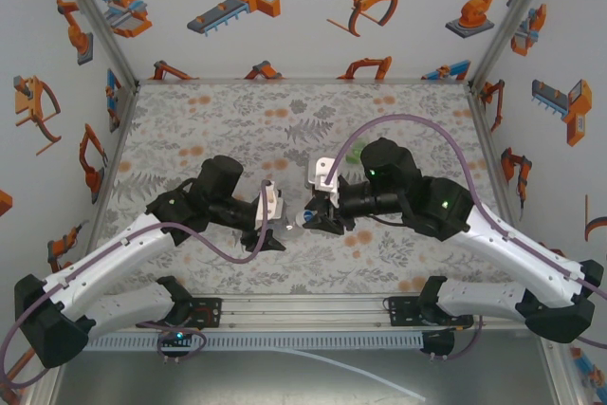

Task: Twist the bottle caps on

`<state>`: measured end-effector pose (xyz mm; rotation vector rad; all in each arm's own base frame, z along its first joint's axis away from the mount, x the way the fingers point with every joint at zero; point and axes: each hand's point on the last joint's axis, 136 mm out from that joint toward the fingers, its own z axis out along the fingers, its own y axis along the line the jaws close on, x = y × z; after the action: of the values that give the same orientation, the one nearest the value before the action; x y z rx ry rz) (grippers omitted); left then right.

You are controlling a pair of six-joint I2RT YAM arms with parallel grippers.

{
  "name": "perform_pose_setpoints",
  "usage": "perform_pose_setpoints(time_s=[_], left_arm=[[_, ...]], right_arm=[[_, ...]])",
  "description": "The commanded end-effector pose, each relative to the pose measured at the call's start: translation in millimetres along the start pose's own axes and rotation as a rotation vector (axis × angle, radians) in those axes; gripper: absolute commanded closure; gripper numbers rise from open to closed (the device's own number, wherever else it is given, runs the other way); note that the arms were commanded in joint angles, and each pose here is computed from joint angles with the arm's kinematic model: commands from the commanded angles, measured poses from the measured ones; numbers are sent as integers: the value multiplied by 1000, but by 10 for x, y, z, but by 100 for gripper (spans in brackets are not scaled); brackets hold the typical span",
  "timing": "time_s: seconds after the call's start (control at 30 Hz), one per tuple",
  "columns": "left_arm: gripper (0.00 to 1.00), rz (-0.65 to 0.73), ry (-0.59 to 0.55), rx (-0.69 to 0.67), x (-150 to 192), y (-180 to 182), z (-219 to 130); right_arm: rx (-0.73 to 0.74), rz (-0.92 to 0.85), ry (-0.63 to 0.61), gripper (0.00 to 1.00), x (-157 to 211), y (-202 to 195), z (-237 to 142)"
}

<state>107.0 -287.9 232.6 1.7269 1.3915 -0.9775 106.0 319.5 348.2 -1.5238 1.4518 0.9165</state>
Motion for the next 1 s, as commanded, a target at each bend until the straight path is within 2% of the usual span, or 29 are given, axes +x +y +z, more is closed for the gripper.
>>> perform_pose_setpoints(time_s=[0.0,0.1,0.2,0.23,0.4,0.63,0.73,0.83,0.97], left_arm=[[100,19,-25,38,-45,-101,-24],[100,24,-28,37,-56,-102,-31],[100,24,-26,31,-56,-92,-30],[100,27,-29,18,-67,-60,-26],[100,29,-20,-81,-74,179,19],[100,43,-13,-213,-28,435,35],[100,32,-1,-252,4,513,37],[99,24,9,-268,29,550,44],[81,11,31,-295,50,592,16]], right_arm=[[-13,-22,-18,69,-62,23,-2],[6,-4,-2,76,-19,-10,8],[125,133,-16,97,-29,-214,-14],[179,211,-34,100,-35,-306,-32],[415,727,-93,100,228,-661,-107],[615,1436,-108,100,776,-746,-166],[566,1546,-165,100,748,-747,-59],[560,1556,-171,100,740,-774,-4],[562,1535,-169,100,709,-809,26]])
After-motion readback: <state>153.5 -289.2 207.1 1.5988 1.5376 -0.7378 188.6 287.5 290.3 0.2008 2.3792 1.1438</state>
